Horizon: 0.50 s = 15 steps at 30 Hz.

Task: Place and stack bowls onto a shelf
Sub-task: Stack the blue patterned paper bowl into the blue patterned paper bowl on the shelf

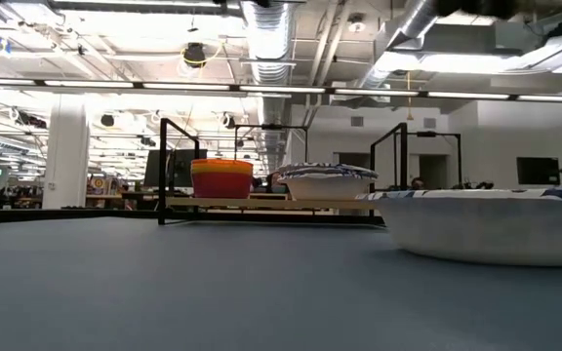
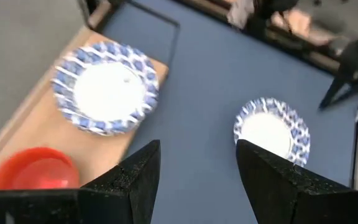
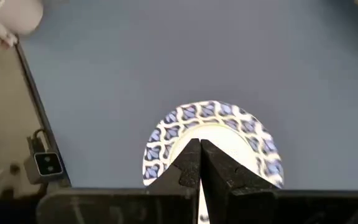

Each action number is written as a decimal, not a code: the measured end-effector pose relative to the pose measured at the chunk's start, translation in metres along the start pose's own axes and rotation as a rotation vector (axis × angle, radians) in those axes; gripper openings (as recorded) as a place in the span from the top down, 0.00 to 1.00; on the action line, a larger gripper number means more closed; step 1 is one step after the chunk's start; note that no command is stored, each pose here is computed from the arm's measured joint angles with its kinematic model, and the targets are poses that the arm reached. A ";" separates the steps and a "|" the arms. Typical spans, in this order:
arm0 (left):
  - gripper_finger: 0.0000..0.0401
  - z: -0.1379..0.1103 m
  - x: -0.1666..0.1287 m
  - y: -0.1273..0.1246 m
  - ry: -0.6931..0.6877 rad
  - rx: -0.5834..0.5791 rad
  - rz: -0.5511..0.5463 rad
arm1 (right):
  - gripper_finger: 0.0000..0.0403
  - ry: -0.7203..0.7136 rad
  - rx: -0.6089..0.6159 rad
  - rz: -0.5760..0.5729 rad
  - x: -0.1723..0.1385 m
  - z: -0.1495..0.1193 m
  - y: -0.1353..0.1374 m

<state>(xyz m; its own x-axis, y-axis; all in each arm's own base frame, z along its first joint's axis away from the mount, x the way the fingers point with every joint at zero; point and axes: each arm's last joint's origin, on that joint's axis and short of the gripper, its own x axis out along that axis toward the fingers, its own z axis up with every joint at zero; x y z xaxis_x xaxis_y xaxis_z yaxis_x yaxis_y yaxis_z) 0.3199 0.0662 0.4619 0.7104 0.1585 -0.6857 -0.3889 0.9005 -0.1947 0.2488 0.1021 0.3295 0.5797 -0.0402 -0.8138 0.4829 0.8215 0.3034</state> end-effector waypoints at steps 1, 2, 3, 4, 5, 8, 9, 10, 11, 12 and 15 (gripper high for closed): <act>0.52 -0.004 0.011 -0.004 0.018 0.010 -0.008 | 0.92 -0.012 0.020 -0.013 -0.010 -0.007 -0.001; 0.52 -0.008 0.022 -0.008 0.032 0.020 -0.018 | 0.92 -0.022 0.042 -0.032 -0.018 -0.014 -0.003; 0.52 -0.014 0.034 -0.012 0.046 0.026 -0.025 | 0.92 -0.039 0.068 -0.041 -0.026 -0.019 -0.004; 0.52 -0.019 0.047 -0.016 0.056 0.025 -0.032 | 0.92 -0.066 0.094 -0.038 -0.034 -0.024 -0.005; 0.52 -0.026 0.059 -0.019 0.069 0.021 -0.037 | 0.92 -0.089 0.118 -0.037 -0.041 -0.029 -0.005; 0.52 -0.047 0.095 -0.027 0.094 -0.013 -0.081 | 0.92 -0.165 0.160 -0.031 -0.057 -0.042 -0.006; 0.52 -0.054 0.106 -0.030 0.093 -0.025 -0.102 | 0.92 -0.186 0.167 -0.032 -0.060 -0.046 -0.005; 0.52 -0.061 0.116 -0.033 0.087 -0.037 -0.117 | 0.92 -0.197 0.169 -0.037 -0.062 -0.050 -0.005; 0.52 -0.069 0.126 -0.035 0.080 -0.052 -0.126 | 0.92 -0.206 0.169 -0.039 -0.063 -0.053 -0.005; 0.52 -0.077 0.135 -0.037 0.073 -0.070 -0.137 | 0.92 -0.209 0.171 -0.042 -0.064 -0.055 -0.005; 0.52 -0.100 0.158 -0.041 0.049 -0.136 -0.163 | 0.92 -0.206 0.182 -0.058 -0.064 -0.060 -0.005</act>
<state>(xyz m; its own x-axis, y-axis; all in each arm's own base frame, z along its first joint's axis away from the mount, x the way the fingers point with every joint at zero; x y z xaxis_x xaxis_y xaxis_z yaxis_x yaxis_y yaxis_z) 0.3895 0.0136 0.2908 0.7427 -0.0078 -0.6696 -0.3489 0.8490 -0.3968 0.1696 0.1345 0.3506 0.6599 -0.2141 -0.7202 0.6184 0.6992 0.3587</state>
